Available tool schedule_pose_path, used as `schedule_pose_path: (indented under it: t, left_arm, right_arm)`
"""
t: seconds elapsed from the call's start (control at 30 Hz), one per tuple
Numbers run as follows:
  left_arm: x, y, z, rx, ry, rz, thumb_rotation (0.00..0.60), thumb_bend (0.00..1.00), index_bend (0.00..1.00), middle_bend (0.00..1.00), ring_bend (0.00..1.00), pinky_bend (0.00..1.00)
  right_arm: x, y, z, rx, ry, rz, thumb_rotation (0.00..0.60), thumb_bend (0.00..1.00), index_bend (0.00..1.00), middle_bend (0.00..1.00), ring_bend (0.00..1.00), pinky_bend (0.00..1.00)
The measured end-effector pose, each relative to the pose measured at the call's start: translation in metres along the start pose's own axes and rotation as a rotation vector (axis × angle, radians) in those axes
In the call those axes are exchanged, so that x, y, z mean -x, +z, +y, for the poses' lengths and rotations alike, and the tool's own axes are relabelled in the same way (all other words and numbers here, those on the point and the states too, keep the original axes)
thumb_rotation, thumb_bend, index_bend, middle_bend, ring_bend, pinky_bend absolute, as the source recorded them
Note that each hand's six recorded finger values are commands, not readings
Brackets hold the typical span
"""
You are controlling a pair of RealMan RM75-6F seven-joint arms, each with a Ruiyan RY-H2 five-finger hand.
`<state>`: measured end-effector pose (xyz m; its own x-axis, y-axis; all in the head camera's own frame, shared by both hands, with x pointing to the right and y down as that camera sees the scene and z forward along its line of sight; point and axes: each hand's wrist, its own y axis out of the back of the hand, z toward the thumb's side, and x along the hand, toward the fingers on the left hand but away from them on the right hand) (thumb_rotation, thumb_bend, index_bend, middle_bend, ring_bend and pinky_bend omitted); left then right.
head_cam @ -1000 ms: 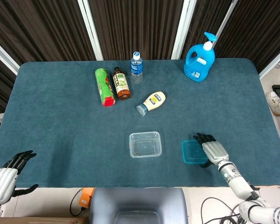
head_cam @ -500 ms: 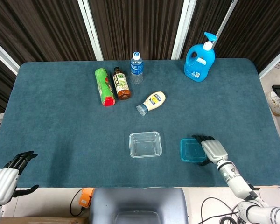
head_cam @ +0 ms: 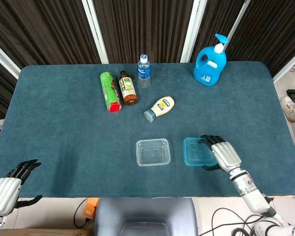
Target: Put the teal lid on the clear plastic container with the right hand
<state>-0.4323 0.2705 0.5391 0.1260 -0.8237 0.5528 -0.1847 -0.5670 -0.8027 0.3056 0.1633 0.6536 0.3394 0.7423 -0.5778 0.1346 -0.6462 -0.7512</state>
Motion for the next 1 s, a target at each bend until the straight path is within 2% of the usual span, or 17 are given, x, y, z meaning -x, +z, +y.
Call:
schedule_pose_path:
  t: [0.23, 0.5, 0.77, 1.0]
  left_arm:
    - [0.0, 0.0, 0.001, 0.002, 0.001, -0.001, 0.6, 0.36, 0.19, 0.13, 0.13, 0.29]
    - [0.001, -0.001, 0.0, 0.01, -0.005, -0.004, 0.6, 0.36, 0.19, 0.13, 0.13, 0.29]
    - [0.001, -0.002, 0.001, 0.021, -0.005, -0.001, 0.6, 0.36, 0.19, 0.13, 0.13, 0.29]
    - [0.002, -0.005, 0.002, 0.029, -0.005, 0.004, 0.6, 0.36, 0.19, 0.13, 0.13, 0.29]
  right_arm:
    - [0.023, 0.042, 0.005, -0.004, -0.017, 0.092, 0.6, 0.27, 0.4, 0.4, 0.53, 0.51]
    - [0.054, 0.093, -0.017, 0.015, 0.038, 0.162, 0.6, 0.27, 0.4, 0.4, 0.53, 0.51]
    - [0.073, 0.119, -0.032, 0.027, 0.067, 0.162, 0.6, 0.27, 0.38, 0.4, 0.51, 0.51]
    - [0.081, 0.131, -0.04, 0.036, 0.076, 0.164, 0.6, 0.27, 0.37, 0.4, 0.5, 0.51]
